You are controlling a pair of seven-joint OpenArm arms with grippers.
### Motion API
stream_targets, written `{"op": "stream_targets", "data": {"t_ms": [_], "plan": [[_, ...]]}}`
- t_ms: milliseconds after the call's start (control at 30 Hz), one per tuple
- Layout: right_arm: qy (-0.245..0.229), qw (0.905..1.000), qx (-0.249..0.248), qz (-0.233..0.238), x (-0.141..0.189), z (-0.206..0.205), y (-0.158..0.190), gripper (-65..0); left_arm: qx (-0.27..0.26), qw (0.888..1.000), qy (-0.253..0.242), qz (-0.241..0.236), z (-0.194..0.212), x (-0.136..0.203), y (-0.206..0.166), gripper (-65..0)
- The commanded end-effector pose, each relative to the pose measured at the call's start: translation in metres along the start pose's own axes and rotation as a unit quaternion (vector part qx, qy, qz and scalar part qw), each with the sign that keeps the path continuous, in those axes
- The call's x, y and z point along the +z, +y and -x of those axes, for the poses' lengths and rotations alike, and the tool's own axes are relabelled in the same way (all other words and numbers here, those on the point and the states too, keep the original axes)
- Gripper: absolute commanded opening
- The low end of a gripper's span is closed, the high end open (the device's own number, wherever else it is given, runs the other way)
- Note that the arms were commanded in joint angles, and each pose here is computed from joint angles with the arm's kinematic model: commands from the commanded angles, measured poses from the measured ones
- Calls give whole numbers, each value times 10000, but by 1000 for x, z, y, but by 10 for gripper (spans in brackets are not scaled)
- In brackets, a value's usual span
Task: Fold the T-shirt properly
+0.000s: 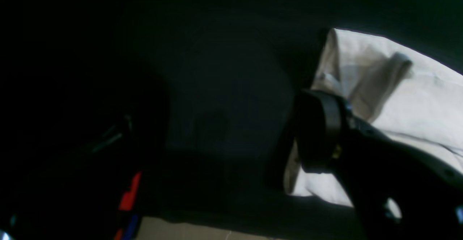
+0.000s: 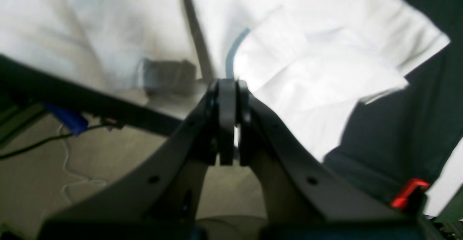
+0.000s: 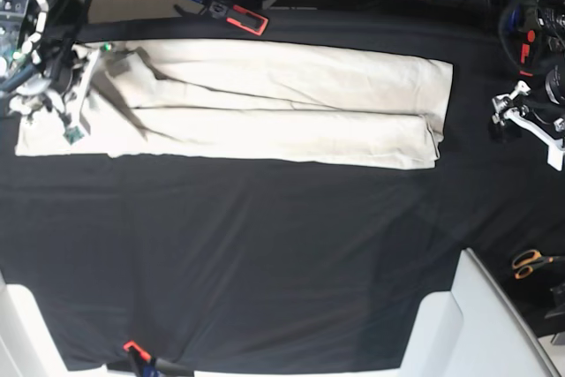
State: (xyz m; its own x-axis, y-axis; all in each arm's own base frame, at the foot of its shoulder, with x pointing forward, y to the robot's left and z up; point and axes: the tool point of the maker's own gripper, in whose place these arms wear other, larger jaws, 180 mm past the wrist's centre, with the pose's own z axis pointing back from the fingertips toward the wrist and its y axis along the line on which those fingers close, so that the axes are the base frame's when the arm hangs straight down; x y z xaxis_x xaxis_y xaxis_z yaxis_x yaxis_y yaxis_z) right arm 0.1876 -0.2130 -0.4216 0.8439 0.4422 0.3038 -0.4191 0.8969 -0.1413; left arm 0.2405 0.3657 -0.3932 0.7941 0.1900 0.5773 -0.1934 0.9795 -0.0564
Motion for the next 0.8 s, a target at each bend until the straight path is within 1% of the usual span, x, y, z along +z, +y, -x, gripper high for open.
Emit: {"op": "stream_targets", "data": {"t_ms": [0,100,267,433,767], "plan": [[-68,10000,4,25,3,-1,1,-648,-143,9997,-189,-29,-17,5,3,-133],[-220,9994,-253,-22,1,3,5,-648,-258,9996,-115,33,-15,2,-3,-133],[33,9980,-566,-285,-20,23,12,-647,-245,9995,-178,68,-21,1,-6,-133],[-13,9970,-659,-406,-30,23,15,-647,-243,9995,-198,77,-22,1,-7,-133],[-235,9974,-622,-281,-27,3,3,-647,-249,9995,-199,72,-23,1,-7,-133]]}}
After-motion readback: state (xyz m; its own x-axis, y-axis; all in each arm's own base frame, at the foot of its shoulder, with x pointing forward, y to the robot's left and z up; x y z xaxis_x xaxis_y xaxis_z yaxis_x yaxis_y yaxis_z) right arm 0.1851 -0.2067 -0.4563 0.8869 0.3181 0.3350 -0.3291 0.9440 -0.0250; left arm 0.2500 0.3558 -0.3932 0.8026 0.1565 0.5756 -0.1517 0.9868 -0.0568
